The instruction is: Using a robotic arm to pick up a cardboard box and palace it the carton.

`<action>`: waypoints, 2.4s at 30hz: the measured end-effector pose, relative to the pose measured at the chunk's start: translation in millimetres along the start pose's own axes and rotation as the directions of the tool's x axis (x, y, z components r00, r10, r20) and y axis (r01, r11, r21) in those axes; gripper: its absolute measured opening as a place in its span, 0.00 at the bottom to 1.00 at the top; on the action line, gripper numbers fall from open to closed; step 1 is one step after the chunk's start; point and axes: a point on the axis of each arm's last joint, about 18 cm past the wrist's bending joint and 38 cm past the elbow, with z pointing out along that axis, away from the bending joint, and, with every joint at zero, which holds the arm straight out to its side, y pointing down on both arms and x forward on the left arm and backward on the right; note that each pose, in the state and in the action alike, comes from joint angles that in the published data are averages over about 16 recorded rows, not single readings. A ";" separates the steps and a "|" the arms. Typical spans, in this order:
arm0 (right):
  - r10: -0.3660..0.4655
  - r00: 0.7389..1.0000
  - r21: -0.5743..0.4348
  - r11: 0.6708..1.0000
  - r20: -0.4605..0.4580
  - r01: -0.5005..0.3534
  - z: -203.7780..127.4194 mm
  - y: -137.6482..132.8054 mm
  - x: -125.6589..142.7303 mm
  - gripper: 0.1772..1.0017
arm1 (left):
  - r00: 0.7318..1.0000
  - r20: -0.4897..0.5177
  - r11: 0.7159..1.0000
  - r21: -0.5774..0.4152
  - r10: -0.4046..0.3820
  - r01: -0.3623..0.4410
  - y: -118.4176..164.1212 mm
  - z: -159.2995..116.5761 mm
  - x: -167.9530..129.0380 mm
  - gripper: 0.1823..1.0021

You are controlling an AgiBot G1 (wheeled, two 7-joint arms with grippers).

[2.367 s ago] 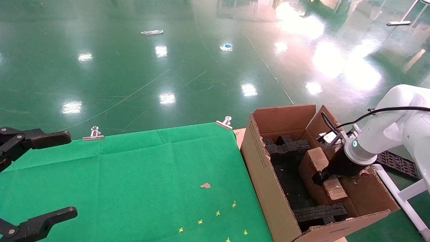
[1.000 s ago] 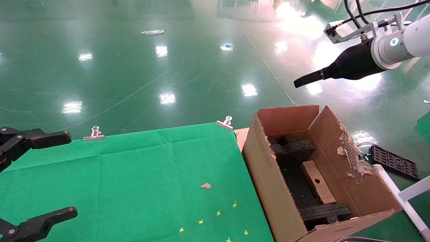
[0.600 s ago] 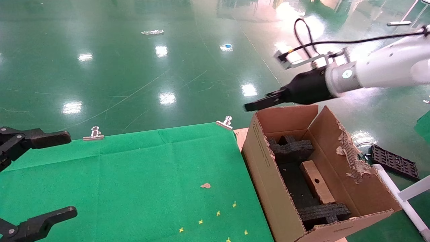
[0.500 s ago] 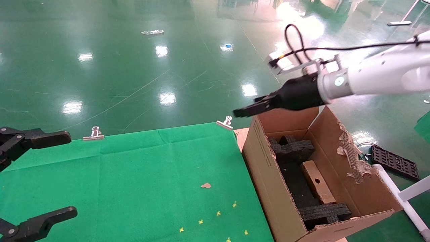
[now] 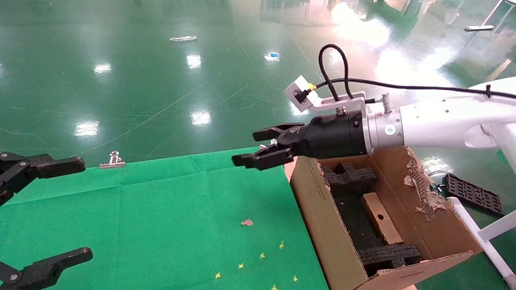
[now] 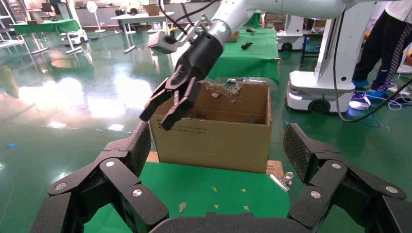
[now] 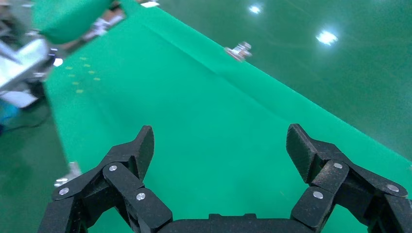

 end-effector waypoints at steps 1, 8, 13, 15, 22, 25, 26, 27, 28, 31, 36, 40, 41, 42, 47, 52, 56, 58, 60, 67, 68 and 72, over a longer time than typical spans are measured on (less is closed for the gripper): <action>-0.012 1.000 0.014 1.000 0.018 0.012 0.5 0.4 -4.6 1.00 | 1.000 0.000 1.000 0.000 0.000 0.000 0.0 0.0 0.0 1.00; -0.111 0.987 0.120 0.988 0.118 0.097 -1.7 2.3 -36.2 1.00 | 1.000 0.000 1.000 0.000 0.000 0.000 0.0 0.0 0.0 1.00; -0.192 0.967 0.198 0.967 0.167 0.158 -8.7 3.2 -58.7 1.00 | 1.000 0.000 1.000 0.000 0.000 0.000 0.0 0.0 0.0 1.00; -0.227 0.957 0.229 0.956 0.181 0.183 -12.5 3.6 -67.7 1.00 | 1.000 0.000 1.000 0.000 0.000 0.000 0.0 0.0 0.0 1.00; -0.352 0.912 0.331 0.904 0.210 0.272 -29.3 5.4 -99.2 1.00 | 1.000 0.000 1.000 0.000 0.000 0.000 0.0 0.0 0.0 1.00; -0.400 0.891 0.367 0.878 0.214 0.306 -36.8 6.4 -111.4 1.00 | 1.000 0.000 1.000 0.000 0.000 0.000 0.0 0.0 0.0 1.00; -0.415 0.884 0.378 0.870 0.214 0.316 -39.2 6.8 -115.2 1.00 | 1.000 0.000 1.000 0.000 0.000 0.000 0.0 0.0 0.0 1.00; -0.428 0.878 0.388 0.862 0.215 0.326 -41.5 7.1 -118.8 1.00 | 1.000 0.000 1.000 0.000 0.000 0.000 0.0 0.0 0.0 1.00; -0.441 0.872 0.396 0.855 0.215 0.335 -43.6 7.5 -122.1 1.00 | 1.000 0.000 1.000 0.000 0.000 0.000 0.0 0.0 0.0 1.00; -0.470 0.856 0.416 0.837 0.214 0.355 -48.7 8.3 -129.9 1.00 | 1.000 0.000 1.000 0.000 0.000 0.000 0.0 0.0 0.0 1.00; -0.493 0.844 0.432 0.822 0.213 0.371 -53.0 9.0 -136.2 1.00 | 1.000 0.000 1.000 0.000 0.000 0.000 0.0 0.0 0.0 1.00; -0.495 0.842 0.434 0.820 0.213 0.372 -53.6 9.1 -136.9 1.00 | 1.000 0.000 1.000 0.000 0.000 0.000 0.0 -0.1 0.0 1.00; -0.493 0.843 0.433 0.822 0.213 0.371 -53.3 9.1 -136.5 1.00 | 1.000 0.000 1.000 0.000 0.000 0.000 0.0 -0.1 0.0 1.00; -0.492 0.844 0.432 0.823 0.213 0.370 -53.0 9.0 -136.0 1.00 | 1.000 0.000 1.000 0.000 0.000 0.000 0.0 -0.1 0.0 1.00; -0.485 0.848 0.426 0.827 0.213 0.366 -51.5 8.7 -133.8 1.00 | 1.000 0.000 1.000 0.000 0.000 0.000 0.0 -0.1 0.0 1.00; -0.480 0.851 0.423 0.830 0.213 0.363 -50.5 8.6 -132.4 1.00 | 1.000 0.000 1.000 0.000 0.000 0.000 0.0 -0.1 -0.1 1.00; -0.478 0.852 0.421 0.832 0.213 0.362 -49.9 8.5 -131.6 1.00 | 1.000 0.000 1.000 0.000 0.000 0.000 0.0 -0.1 -0.1 1.00; -0.477 0.853 0.420 0.833 0.213 0.361 -49.7 8.5 -131.3 1.00 | 1.000 0.000 1.000 0.000 0.000 0.000 0.0 -0.1 -0.1 1.00; -0.476 0.853 0.419 0.833 0.213 0.361 -49.5 8.5 -131.0 1.00 | 1.000 0.000 1.000 0.000 0.000 0.000 0.0 -0.1 -0.1 1.00; -0.474 0.854 0.417 0.835 0.213 0.360 -49.1 8.5 -130.3 1.00 | 1.000 0.000 1.000 0.000 0.000 0.000 0.0 -0.1 -0.1 1.00; -0.474 0.854 0.417 0.835 0.212 0.360 -49.0 8.5 -130.3 1.00 | 1.000 0.000 1.000 0.000 0.000 0.000 0.0 -0.1 -0.1 1.00; -0.473 0.855 0.416 0.835 0.212 0.359 -48.9 8.4 -130.1 1.00 | 1.000 0.001 1.000 0.000 0.000 0.000 0.0 -0.1 -0.1 1.00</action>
